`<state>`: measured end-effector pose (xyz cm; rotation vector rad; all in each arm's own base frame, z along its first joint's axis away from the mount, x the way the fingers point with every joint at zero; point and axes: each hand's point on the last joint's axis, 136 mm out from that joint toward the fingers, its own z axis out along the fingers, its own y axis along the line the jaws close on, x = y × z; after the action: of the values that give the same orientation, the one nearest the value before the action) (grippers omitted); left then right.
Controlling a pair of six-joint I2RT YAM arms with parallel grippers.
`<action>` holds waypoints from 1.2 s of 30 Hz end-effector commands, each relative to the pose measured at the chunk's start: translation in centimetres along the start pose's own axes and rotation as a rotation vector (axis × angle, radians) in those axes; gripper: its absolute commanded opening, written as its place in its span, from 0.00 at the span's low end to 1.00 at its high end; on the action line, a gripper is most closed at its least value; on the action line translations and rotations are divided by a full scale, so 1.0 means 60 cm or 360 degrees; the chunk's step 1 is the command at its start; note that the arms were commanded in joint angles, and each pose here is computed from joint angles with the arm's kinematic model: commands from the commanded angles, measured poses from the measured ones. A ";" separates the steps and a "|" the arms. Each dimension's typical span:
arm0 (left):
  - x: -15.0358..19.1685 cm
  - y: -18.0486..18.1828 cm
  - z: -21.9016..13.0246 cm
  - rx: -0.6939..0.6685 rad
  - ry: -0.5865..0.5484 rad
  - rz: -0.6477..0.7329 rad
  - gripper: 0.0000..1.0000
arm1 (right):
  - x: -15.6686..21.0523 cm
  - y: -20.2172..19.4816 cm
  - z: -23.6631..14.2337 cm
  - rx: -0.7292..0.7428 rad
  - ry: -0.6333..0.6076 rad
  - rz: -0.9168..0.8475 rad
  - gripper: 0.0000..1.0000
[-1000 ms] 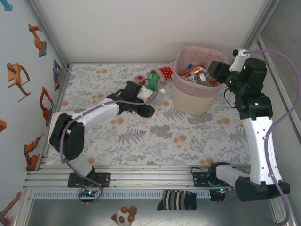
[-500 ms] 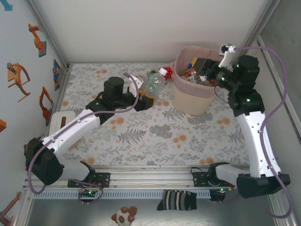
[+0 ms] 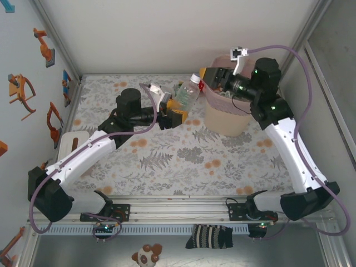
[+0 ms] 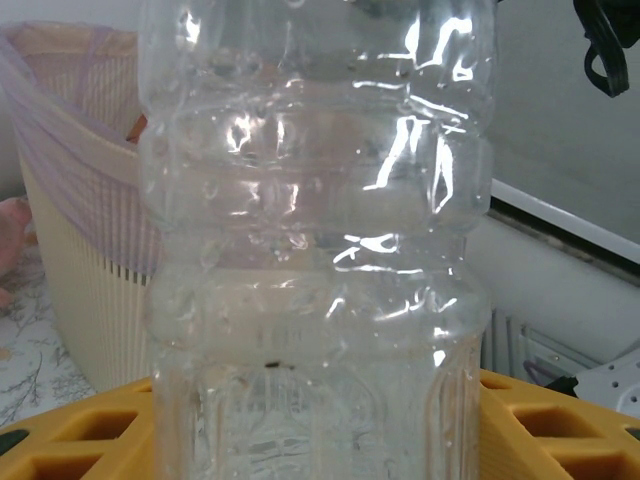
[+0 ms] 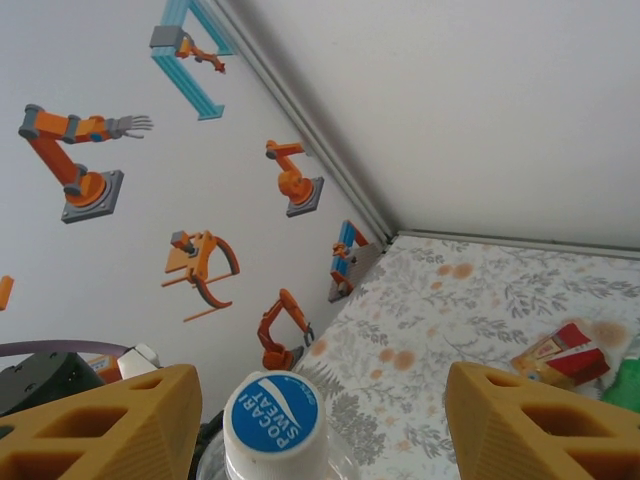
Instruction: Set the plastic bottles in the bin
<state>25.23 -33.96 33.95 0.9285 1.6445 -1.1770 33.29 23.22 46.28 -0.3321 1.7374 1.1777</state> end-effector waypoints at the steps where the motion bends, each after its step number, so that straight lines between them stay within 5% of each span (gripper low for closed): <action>1: -0.038 -0.027 -0.005 0.0096 -0.0087 0.0042 0.53 | -0.019 0.035 0.008 -0.0108 -0.0036 -0.0042 0.64; 18: -0.040 -0.022 -0.004 0.0072 -0.0089 0.0028 0.53 | 0.011 0.043 0.032 -0.0125 0.0041 -0.0012 0.47; 36: -0.048 -0.021 -0.004 0.0065 -0.0107 0.0023 0.54 | 0.016 0.047 0.033 -0.0127 0.0061 -0.0011 0.41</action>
<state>25.13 -34.12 34.56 0.9164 1.6376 -1.2083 32.69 26.42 45.38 -0.3952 1.7636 1.2420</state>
